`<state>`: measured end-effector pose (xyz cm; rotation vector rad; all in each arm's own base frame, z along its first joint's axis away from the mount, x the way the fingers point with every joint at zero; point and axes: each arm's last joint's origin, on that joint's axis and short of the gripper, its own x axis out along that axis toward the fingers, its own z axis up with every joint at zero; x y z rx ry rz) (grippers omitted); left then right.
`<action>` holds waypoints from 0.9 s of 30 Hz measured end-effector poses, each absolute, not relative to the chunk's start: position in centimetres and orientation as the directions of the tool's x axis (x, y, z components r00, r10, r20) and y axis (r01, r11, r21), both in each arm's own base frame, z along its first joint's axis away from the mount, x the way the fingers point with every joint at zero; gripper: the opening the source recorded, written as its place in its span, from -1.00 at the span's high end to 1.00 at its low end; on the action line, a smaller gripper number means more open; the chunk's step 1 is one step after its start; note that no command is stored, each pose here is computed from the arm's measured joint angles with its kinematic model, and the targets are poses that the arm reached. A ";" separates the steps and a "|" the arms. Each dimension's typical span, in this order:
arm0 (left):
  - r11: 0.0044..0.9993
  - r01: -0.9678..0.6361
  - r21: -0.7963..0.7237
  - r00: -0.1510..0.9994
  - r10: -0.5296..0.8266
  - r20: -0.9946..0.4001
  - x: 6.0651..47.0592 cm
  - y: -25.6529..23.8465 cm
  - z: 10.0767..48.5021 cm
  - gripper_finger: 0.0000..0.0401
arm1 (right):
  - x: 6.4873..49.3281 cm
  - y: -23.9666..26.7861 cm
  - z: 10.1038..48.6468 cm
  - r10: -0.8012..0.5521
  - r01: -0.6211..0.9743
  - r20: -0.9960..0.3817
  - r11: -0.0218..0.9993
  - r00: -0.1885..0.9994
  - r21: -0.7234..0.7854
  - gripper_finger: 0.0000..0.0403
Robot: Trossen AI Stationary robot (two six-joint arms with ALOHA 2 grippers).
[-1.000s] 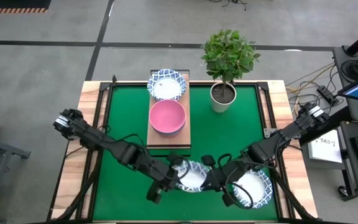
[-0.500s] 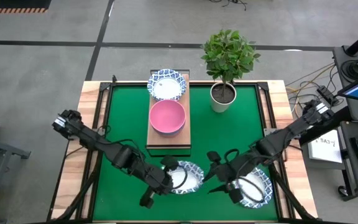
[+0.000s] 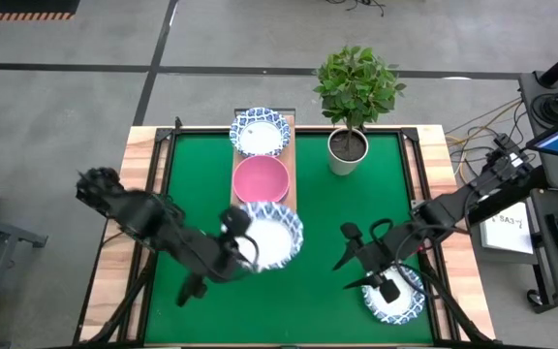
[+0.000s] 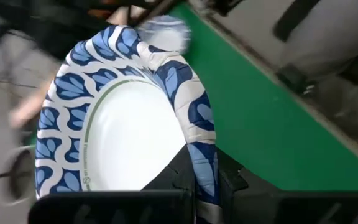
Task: Place and stack bowls onto a shelf
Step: Stack the white patterned bowl on top of the other white patterned bowl on the shelf
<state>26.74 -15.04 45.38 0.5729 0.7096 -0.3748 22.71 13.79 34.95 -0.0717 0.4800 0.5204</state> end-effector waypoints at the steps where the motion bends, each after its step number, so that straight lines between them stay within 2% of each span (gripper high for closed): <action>1: 0.781 0.488 0.390 0.717 -0.104 -0.689 26.3 -14.4 46.3 1.00 | 22.7 13.8 34.6 0.460 -0.496 -0.462 0.867 0.758 0.049 -0.02; 6: 0.797 0.346 0.496 0.772 0.059 -0.633 25.5 -9.8 49.6 1.00 | 22.6 13.7 32.9 0.461 -0.509 -0.461 0.860 0.759 0.022 -0.02; 11: 0.848 0.195 0.494 0.721 0.218 -0.658 26.1 -2.8 49.9 1.00 | 22.5 13.6 31.5 0.455 -0.517 -0.478 0.856 0.751 0.001 -0.02; 17: 0.932 0.172 0.320 0.652 0.136 -0.746 26.7 6.1 47.9 1.00 | 22.2 13.4 31.1 0.453 -0.516 -0.477 0.856 0.753 -0.001 -0.02; 20: 0.946 0.144 0.290 0.632 0.138 -0.763 26.7 9.6 46.3 1.00 | 22.0 13.3 31.2 0.456 -0.516 -0.465 0.856 0.758 -0.002 -0.02; 27: 0.946 0.171 0.274 0.597 0.121 -0.793 27.7 13.6 42.0 1.00 | 21.6 12.9 31.7 0.455 -0.517 -0.442 0.855 0.773 -0.023 -0.02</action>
